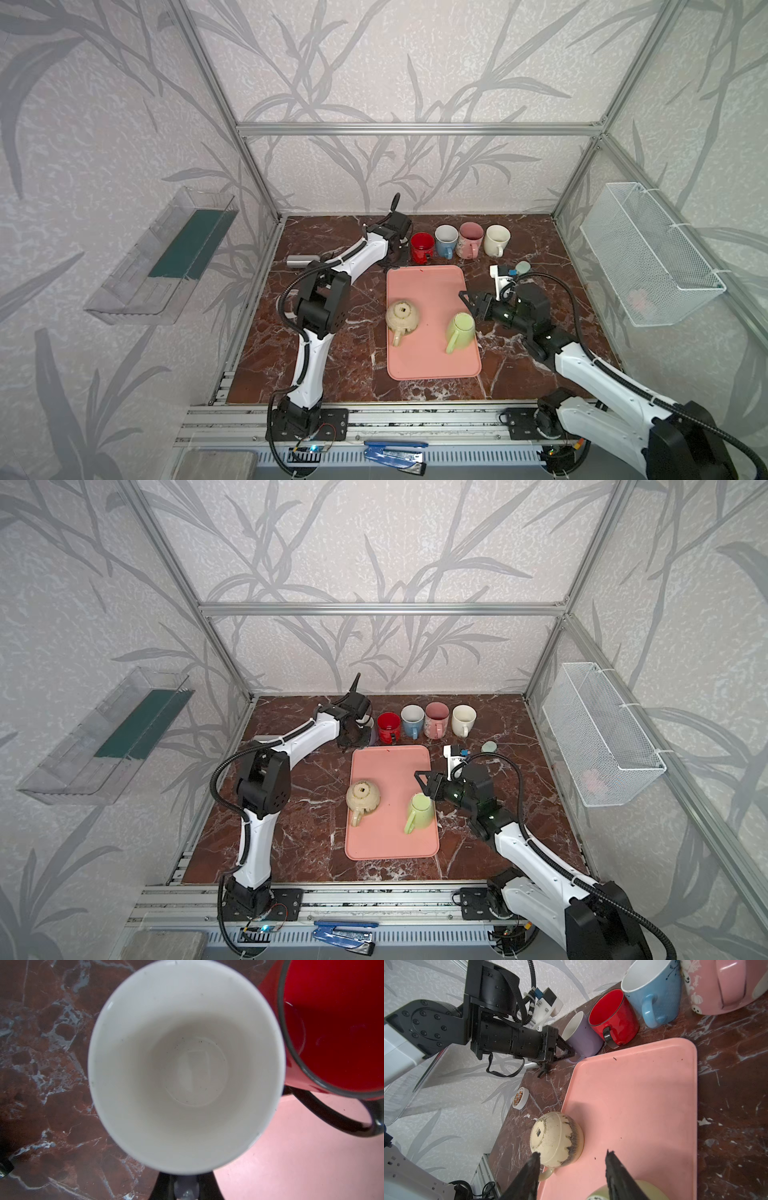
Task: Turn the mug right side up
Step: 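Open the left gripper and release the lavender mug, then raise it, then withdraw the left gripper while the right gripper moves over the pale green mug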
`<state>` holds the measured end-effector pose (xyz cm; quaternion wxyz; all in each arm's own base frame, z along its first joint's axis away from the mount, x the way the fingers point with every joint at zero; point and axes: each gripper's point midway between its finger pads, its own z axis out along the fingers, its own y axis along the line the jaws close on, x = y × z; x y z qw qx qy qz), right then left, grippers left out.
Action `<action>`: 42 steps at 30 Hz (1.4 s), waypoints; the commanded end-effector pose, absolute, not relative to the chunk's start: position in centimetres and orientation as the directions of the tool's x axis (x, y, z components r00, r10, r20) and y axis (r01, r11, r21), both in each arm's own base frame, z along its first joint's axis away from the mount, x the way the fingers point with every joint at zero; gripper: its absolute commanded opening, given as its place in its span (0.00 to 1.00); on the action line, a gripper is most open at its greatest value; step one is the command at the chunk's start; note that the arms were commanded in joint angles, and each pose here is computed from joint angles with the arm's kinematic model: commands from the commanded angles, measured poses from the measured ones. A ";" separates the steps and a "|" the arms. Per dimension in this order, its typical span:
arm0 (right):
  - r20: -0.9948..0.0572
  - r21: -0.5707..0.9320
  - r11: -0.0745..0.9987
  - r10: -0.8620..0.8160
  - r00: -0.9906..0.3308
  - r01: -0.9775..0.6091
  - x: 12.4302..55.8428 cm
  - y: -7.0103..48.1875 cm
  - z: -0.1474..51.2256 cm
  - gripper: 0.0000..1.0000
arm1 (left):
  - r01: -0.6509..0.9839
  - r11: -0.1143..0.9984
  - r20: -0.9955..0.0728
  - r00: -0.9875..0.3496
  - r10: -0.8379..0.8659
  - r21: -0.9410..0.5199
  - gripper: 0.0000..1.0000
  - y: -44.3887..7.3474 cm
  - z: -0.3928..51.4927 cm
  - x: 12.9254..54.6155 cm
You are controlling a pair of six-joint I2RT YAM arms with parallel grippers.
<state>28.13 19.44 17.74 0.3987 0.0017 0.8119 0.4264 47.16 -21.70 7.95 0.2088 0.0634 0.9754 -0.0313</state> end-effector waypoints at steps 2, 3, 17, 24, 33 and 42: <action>-0.655 0.697 0.619 0.343 -0.673 -0.362 27.9 19.7 18.4 0.51 | 0.146 0.989 -0.459 -0.880 0.123 -0.014 0.11 -22.0 9.4 48.4; -0.656 0.696 0.619 0.344 -0.672 -0.363 27.9 19.7 18.5 0.51 | 0.147 0.989 -0.458 -0.880 0.126 -0.011 0.13 -22.0 9.4 48.3; -0.674 0.680 0.625 0.327 -0.663 -0.382 27.6 19.6 19.3 0.52 | 0.147 0.989 -0.471 -0.873 0.129 -0.001 0.35 -21.6 10.8 47.7; -0.702 0.624 0.669 0.254 -0.666 -0.403 27.3 19.9 19.7 0.54 | 0.168 0.985 -0.519 -0.845 0.128 -0.031 0.44 -22.1 14.4 46.7; -0.711 0.539 0.743 0.148 -0.688 -0.396 25.0 19.4 19.2 0.56 | 0.197 0.977 -0.613 -0.783 0.105 -0.084 0.58 -21.7 20.3 43.0; -0.678 0.441 0.820 0.038 -0.735 -0.365 21.3 18.3 16.9 0.72 | 0.214 0.962 -0.703 -0.710 0.035 -0.169 0.81 -20.0 24.8 38.0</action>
